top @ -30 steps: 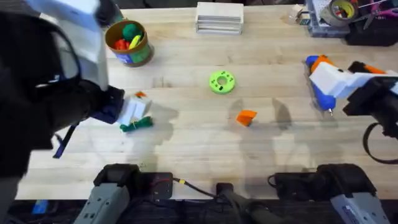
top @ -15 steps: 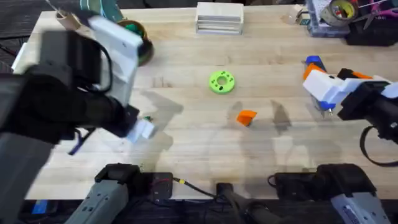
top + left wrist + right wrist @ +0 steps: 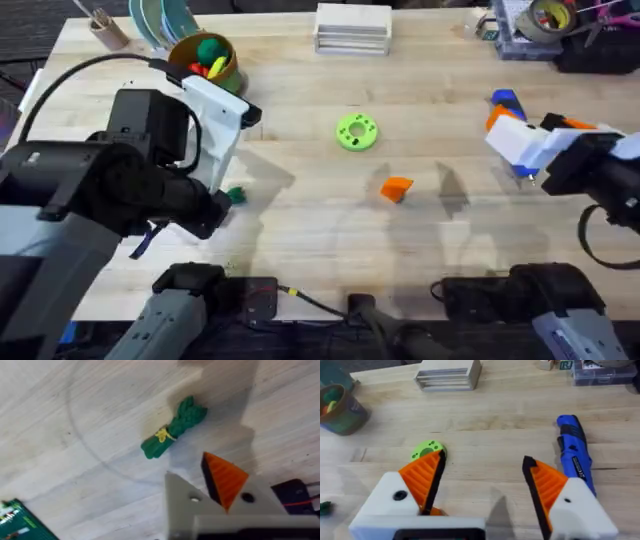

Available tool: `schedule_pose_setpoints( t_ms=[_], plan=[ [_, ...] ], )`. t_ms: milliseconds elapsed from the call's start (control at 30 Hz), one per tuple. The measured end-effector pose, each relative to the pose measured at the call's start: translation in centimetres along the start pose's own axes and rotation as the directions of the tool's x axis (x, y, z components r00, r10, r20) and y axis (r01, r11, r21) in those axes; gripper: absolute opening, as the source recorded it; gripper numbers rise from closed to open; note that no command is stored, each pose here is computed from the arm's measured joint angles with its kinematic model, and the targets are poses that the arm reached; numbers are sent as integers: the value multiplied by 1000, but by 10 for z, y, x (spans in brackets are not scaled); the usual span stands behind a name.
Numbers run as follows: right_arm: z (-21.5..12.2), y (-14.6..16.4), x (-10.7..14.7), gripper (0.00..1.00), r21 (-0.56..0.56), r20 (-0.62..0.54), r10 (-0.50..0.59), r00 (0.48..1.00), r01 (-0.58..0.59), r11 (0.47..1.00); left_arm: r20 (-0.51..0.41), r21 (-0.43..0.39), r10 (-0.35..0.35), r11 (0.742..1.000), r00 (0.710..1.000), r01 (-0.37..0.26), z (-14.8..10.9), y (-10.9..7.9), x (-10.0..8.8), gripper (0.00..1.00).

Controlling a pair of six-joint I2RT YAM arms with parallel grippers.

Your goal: Pick up the gripper from the table and insert it into the empty holder that is missing its gripper. Then pick up a screw, insert it into the mounting hole, and use the screwdriver to tighten it. Finally, clean up the table by picking up the vegetable and placing it into the bucket.

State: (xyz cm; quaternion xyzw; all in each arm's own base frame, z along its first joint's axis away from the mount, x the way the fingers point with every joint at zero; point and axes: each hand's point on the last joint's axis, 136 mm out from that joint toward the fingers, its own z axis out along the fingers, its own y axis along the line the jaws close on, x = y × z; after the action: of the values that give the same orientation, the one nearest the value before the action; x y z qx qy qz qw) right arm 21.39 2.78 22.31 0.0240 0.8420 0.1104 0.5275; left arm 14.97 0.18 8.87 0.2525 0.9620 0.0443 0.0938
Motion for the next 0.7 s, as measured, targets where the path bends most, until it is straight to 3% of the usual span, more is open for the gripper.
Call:
schedule_pose_setpoints(
  t_ms=[67, 233, 267, 300, 333, 367, 400, 433, 567, 633, 700],
  plan=[
    [0, 0, 0, 992, 0, 0, 0, 1000, 0, 1000, 11, -6, 5, 1000, 1000, -5, 0, 1, -3, 9],
    [0, 0, 0, 992, 0, 0, 0, 1000, 0, 1000, 57, -33, 4, 999, 998, -2, -3, 7, -13, 7],
    [0, 0, 0, 992, 0, 0, 0, 1000, 0, 1000, 72, -44, 8, 999, 997, -4, -7, 10, -16, 71],
    [0, 0, 0, 992, 0, 0, 0, 1000, 0, 1000, 92, -57, 8, 998, 996, -3, -12, 12, -20, 228],
    [0, 0, 0, 992, 0, 0, 0, 1000, 0, 1000, 175, -112, 18, 994, 984, 1, -37, 24, -39, 696],
    [0, 0, 0, 992, 0, 0, 0, 1000, 0, 1000, 211, -132, 25, 991, 977, 3, -48, 28, -47, 863],
    [0, 0, 0, 992, 0, 0, 0, 1000, 0, 1000, 247, -148, 24, 989, 969, 13, -59, 31, -54, 954],
    [0, 0, 0, 992, 0, 0, 0, 1000, 0, 1000, 290, -167, 30, 986, 957, 19, -73, 35, -63, 983],
    [0, 0, 0, 992, 0, 0, 0, 1000, 0, 1000, 449, -194, 39, 980, 893, 55, -121, 42, -94, 994],
    [0, 0, 0, 992, 0, 0, 0, 1000, 0, 1000, 525, -175, 30, 982, 850, 73, -142, 41, -108, 777],
    [0, 0, 0, 992, 0, 0, 0, 1000, 0, 1000, 603, -144, 21, 986, 797, 83, -163, 38, -122, 459]
  ],
)
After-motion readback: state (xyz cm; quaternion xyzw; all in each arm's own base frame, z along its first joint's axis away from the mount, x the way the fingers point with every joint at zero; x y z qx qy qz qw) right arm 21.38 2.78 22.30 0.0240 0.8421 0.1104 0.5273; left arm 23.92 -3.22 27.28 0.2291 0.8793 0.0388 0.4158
